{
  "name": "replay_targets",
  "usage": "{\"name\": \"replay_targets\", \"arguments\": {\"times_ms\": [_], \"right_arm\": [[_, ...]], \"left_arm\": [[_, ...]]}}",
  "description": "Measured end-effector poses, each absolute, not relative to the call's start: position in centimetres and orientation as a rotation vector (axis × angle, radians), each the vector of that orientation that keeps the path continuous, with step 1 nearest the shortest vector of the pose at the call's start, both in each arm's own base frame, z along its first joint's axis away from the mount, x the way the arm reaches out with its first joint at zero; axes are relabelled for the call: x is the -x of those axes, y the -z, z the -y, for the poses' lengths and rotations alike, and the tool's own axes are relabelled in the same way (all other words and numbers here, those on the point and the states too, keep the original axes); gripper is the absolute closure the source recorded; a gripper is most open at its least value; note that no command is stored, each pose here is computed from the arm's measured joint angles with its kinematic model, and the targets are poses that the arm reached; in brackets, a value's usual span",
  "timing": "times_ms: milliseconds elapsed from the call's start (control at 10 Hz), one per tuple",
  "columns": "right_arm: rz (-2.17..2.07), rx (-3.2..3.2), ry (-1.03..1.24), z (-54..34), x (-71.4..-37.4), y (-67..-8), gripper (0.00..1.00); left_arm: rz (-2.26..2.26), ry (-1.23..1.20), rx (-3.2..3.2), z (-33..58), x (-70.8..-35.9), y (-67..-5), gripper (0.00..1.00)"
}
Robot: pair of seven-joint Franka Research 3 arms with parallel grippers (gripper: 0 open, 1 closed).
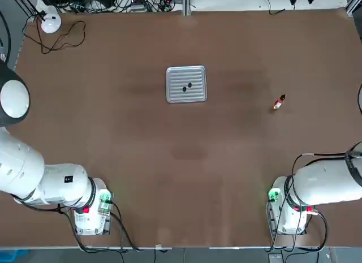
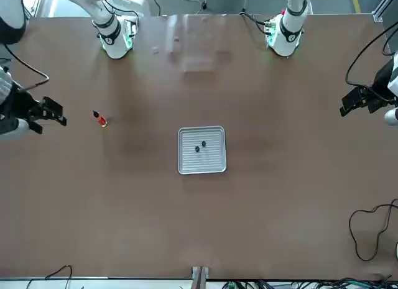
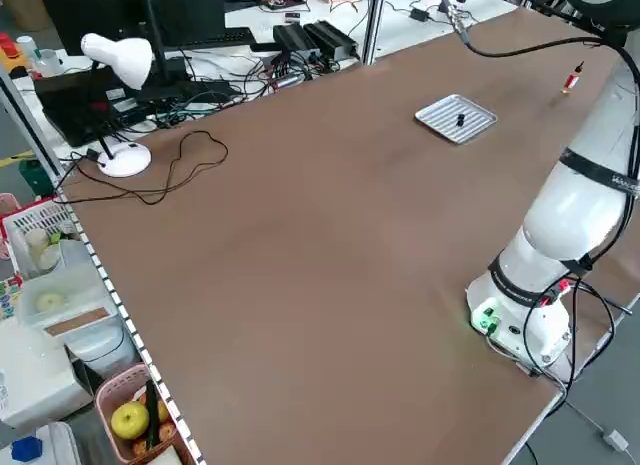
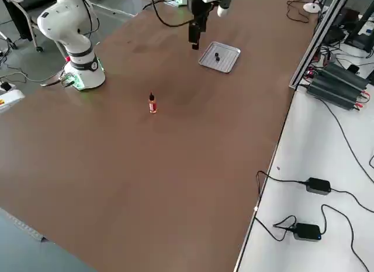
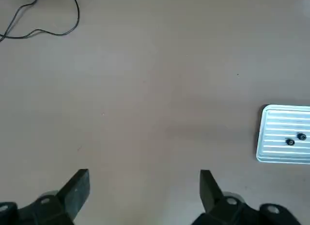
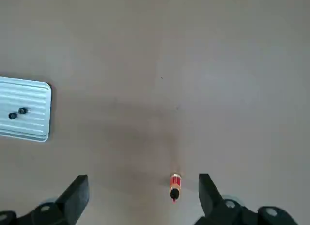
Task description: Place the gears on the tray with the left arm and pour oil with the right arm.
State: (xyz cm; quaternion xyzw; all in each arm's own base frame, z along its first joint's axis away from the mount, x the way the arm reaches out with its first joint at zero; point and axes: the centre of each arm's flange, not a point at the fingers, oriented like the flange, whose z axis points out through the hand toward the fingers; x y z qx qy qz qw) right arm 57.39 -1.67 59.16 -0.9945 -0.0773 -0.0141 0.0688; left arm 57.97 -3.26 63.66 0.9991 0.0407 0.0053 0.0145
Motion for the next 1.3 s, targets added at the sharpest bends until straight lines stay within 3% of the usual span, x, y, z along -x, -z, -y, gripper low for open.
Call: {"name": "replay_targets", "arguments": {"times_ms": [700,1300], "right_arm": [[0.121,3.006,-0.014,6.1,-51.4,-64.7,0.00],[0.025,3.045,-0.026,4.1,-50.6,-65.7,0.00]], "left_arm": [[-0.076,-0.020,-3.112,2.9,-58.0,-63.8,0.00],[-0.042,-0.021,-3.114,2.7,-57.9,-63.8,0.00]]}}
